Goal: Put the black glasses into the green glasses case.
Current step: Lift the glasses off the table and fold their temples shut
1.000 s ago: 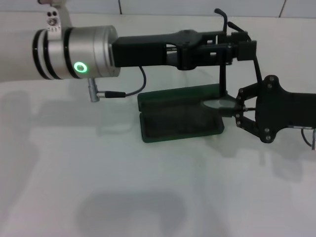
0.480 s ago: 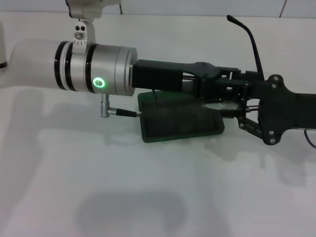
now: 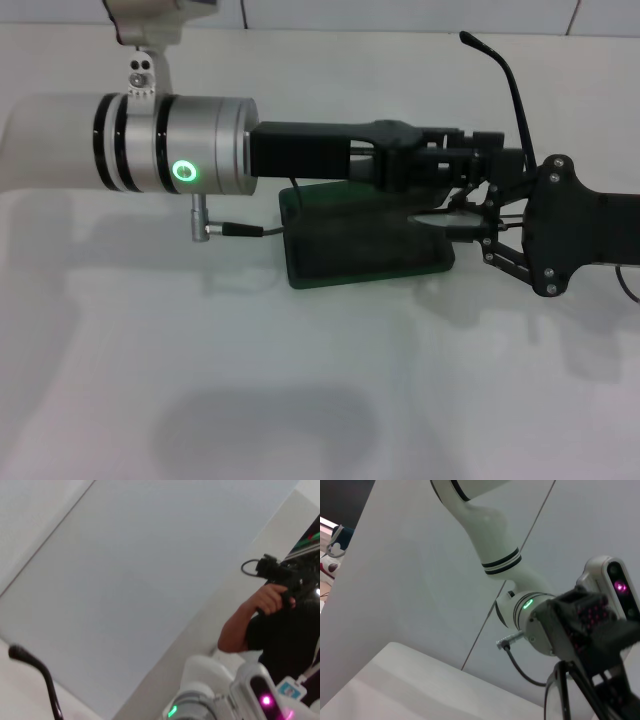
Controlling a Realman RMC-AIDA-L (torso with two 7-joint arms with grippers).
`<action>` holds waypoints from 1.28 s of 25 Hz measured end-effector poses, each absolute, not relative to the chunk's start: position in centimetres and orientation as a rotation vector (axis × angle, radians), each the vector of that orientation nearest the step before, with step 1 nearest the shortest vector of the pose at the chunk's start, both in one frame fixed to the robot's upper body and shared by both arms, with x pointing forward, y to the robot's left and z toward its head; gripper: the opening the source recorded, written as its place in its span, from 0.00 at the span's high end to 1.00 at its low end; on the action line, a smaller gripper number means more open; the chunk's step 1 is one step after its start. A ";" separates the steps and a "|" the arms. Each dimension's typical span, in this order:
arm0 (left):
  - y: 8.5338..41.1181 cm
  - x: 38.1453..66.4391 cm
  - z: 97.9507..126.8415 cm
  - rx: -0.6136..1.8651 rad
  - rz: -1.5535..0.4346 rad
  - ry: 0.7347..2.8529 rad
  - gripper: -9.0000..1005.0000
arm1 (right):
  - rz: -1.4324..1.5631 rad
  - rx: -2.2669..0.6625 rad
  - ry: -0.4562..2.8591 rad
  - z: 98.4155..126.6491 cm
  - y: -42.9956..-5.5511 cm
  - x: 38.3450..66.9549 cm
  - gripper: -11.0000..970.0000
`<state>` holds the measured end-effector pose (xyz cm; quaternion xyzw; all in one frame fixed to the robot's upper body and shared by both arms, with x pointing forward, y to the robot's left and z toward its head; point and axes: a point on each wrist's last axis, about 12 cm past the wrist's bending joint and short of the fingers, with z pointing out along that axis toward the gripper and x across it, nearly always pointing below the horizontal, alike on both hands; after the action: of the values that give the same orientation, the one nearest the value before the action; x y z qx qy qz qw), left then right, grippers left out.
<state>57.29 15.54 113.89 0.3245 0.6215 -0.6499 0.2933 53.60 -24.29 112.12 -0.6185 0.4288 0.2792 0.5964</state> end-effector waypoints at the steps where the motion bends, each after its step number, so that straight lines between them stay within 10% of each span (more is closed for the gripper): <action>1: 15.5 57.2 113.8 0.871 -1.731 1.665 0.37 | 0.648 -1.437 0.995 112.1 -24.3 53.6 0.85; 19: 19.7 58.2 111.6 0.689 -1.437 1.691 0.37 | 0.833 -1.448 0.803 113.5 -24.8 50.4 0.83; 32: 15.7 57.4 111.1 0.862 -1.420 1.556 0.38 | 1.087 -1.413 0.873 111.3 -20.5 51.0 0.81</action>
<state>57.39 15.75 111.12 0.3436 0.6206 -0.5664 0.4194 51.00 -20.49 111.29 -0.5962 0.3682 0.4586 0.5465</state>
